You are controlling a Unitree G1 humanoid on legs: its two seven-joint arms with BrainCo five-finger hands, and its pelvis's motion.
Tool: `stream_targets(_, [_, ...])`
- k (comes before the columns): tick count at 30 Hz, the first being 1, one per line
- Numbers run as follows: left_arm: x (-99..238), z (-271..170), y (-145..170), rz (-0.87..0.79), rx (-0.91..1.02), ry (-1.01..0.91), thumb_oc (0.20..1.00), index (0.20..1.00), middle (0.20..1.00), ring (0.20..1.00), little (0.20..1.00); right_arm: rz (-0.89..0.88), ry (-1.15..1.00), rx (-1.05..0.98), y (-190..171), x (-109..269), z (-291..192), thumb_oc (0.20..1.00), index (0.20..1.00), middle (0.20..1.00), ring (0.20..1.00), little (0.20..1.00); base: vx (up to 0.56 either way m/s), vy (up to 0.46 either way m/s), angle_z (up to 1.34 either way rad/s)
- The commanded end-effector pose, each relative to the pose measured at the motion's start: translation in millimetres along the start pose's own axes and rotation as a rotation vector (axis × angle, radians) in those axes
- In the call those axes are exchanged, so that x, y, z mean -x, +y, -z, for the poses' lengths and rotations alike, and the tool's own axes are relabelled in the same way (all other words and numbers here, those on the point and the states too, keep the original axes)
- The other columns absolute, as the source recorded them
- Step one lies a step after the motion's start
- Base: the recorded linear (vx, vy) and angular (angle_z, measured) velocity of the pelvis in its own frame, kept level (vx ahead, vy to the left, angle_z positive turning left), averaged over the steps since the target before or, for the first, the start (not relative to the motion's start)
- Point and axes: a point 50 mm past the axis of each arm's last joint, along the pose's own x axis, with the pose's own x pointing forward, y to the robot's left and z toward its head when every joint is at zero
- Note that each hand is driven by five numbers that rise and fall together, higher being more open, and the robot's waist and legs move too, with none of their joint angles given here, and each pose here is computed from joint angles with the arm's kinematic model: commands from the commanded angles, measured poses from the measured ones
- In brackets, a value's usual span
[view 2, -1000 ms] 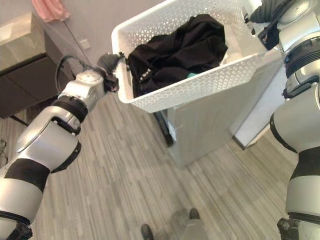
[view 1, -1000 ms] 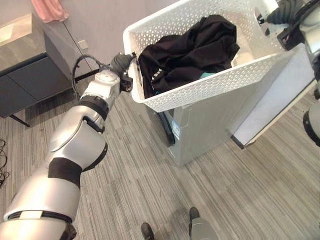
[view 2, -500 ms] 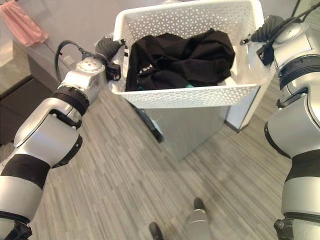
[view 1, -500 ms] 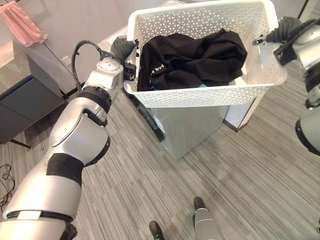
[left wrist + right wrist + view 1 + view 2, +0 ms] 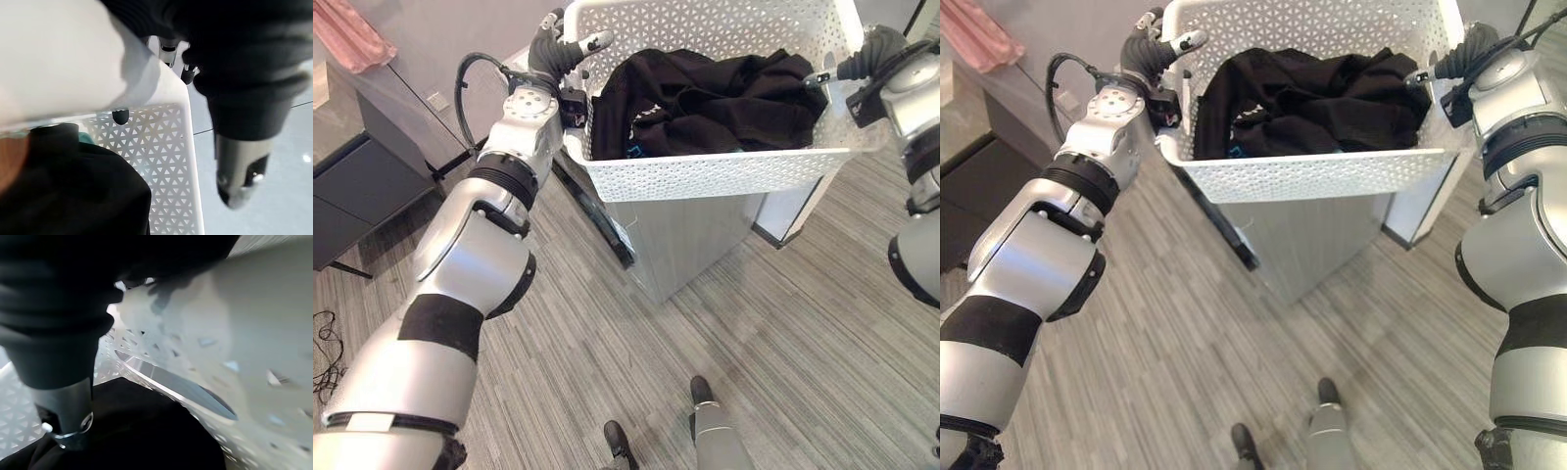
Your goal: Grab the laundry basket,head to the washer,open it,put in the laundry and shut it.
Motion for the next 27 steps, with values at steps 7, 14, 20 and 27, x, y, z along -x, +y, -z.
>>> stream_targets(7, [3.3,-39.3,-47.4,0.036,-0.048,-0.126,1.000,1.000,1.000,1.000,1.000,0.080,-0.478,-0.066,-28.2,35.4,-133.6,1.000,1.000,1.000,1.000,1.000,0.00,-0.002,-0.01])
stream_targets(14, [3.3,-32.4,-45.1,-0.002,-0.078,-0.113,1.000,1.000,1.000,1.000,1.000,0.085,-0.545,-0.088,-14.0,41.2,-152.6,1.000,1.000,1.000,1.000,1.000,0.01,-0.009,0.01])
stream_targets(20, [2.7,-16.3,-36.2,-0.016,-0.116,-0.078,1.000,1.000,1.000,1.000,1.000,0.009,-0.543,-0.087,16.6,37.0,-151.7,1.000,1.000,1.000,1.000,1.000,0.08,-0.081,-0.03])
stream_targets(27, [3.8,1.9,-37.4,0.029,-0.165,-0.011,1.000,1.000,1.000,1.000,1.000,0.016,-0.405,-0.097,11.0,20.0,-109.7,1.000,1.000,1.000,1.000,1.000,0.05,-0.173,0.32])
